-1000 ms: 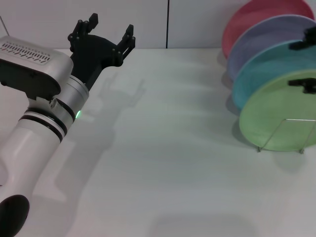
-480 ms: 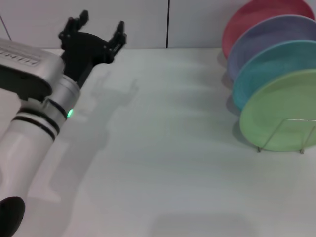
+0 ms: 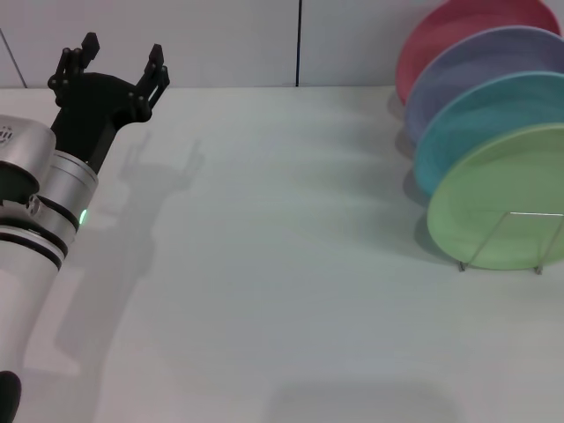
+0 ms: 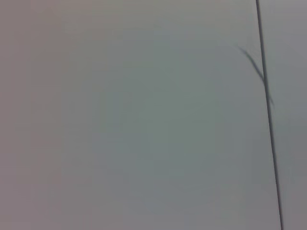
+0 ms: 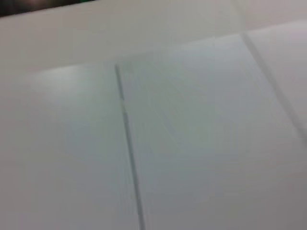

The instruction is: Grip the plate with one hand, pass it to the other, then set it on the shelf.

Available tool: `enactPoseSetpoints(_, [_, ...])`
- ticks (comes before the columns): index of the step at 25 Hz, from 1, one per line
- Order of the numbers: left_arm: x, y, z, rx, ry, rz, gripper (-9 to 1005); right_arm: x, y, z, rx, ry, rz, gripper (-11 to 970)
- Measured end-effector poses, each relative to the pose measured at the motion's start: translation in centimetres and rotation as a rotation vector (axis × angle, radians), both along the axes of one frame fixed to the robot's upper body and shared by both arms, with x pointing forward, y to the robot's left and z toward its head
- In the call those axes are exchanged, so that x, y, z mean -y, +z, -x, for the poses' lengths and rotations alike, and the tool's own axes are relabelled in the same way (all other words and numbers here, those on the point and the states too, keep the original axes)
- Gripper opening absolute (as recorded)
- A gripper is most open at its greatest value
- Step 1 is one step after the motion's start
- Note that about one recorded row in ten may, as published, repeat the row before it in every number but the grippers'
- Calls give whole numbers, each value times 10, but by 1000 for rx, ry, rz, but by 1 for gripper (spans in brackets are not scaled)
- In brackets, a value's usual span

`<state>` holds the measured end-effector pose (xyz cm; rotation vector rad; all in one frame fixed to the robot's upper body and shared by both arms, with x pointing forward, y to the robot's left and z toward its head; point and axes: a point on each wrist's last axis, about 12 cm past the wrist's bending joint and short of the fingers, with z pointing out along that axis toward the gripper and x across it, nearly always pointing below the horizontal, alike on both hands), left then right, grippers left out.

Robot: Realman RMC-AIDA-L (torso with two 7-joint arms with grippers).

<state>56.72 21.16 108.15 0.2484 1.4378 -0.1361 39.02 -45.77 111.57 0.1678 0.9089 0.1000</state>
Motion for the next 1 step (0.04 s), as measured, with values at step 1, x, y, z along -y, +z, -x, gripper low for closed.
enactPoseSetpoints(1, [0, 0, 0, 0, 0, 0, 813, -3, -6, 5, -1, -31, 12, 686])
